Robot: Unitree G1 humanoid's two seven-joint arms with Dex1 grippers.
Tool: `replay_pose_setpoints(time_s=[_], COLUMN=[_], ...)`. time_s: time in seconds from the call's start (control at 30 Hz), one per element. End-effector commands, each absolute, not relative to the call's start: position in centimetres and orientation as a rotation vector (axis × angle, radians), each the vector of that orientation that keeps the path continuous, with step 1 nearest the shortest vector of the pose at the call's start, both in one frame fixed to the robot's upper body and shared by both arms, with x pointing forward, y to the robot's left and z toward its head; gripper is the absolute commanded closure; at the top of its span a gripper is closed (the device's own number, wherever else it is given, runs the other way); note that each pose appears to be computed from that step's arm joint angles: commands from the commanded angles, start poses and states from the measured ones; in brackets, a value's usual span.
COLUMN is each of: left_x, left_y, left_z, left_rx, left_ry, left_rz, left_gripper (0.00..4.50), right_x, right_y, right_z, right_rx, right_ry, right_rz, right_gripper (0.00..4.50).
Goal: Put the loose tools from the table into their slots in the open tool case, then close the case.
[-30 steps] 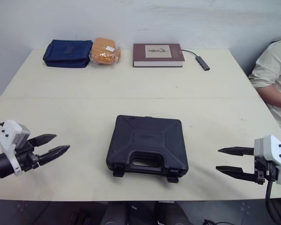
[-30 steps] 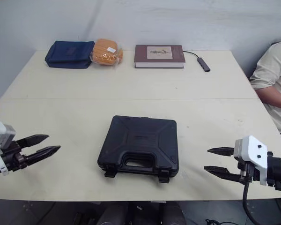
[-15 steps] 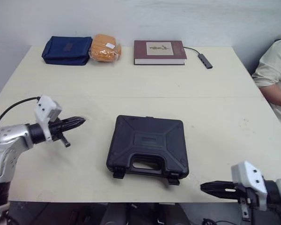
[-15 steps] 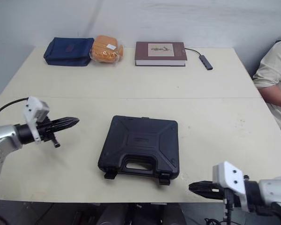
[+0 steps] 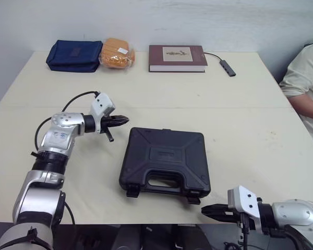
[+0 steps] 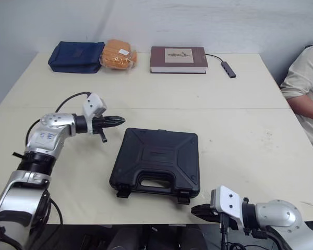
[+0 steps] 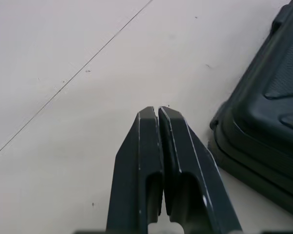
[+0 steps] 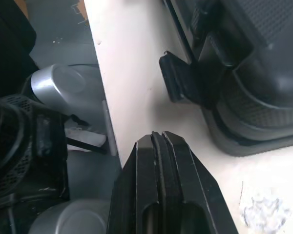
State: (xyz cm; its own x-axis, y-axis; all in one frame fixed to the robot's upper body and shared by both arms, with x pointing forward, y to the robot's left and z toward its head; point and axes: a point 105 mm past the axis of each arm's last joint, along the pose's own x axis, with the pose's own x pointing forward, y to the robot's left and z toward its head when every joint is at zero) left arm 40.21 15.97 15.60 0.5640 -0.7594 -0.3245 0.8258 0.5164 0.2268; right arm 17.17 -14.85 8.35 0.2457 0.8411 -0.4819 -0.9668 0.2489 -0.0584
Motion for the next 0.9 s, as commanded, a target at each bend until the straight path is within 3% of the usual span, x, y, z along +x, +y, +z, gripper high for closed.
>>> replay_pose_setpoints(time_s=[0.03, 0.17, 0.53, 0.77, 0.9], left_x=[40.8, 41.1, 36.7, 32.4, 31.4], left_y=[14.7, 13.3, 12.7, 12.9, 12.8], left_z=[16.1, 15.7, 14.0, 13.8, 14.2], left_rx=[0.429, 0.431, 0.421, 0.353, 0.326], left_ry=[0.163, 0.169, 0.247, 0.254, 0.230], left_rz=[-1.007, -1.057, -1.363, -1.425, -1.385], left_gripper=[4.43, 4.43, 4.43, 4.43, 4.43], right_x=[18.1, 19.6, 24.9, 26.2, 26.2], right_y=[-14.5, -15.2, -17.2, -17.6, -18.5], right_z=[8.5, 9.0, 10.8, 10.9, 10.6], right_rx=[-0.397, -0.434, -0.543, -0.564, -0.572], right_ry=[0.353, 0.340, 0.276, 0.272, 0.289], right_rz=[1.269, 1.263, 1.216, 1.228, 1.199], right_gripper=[4.50, 4.50, 4.50, 4.50, 4.50])
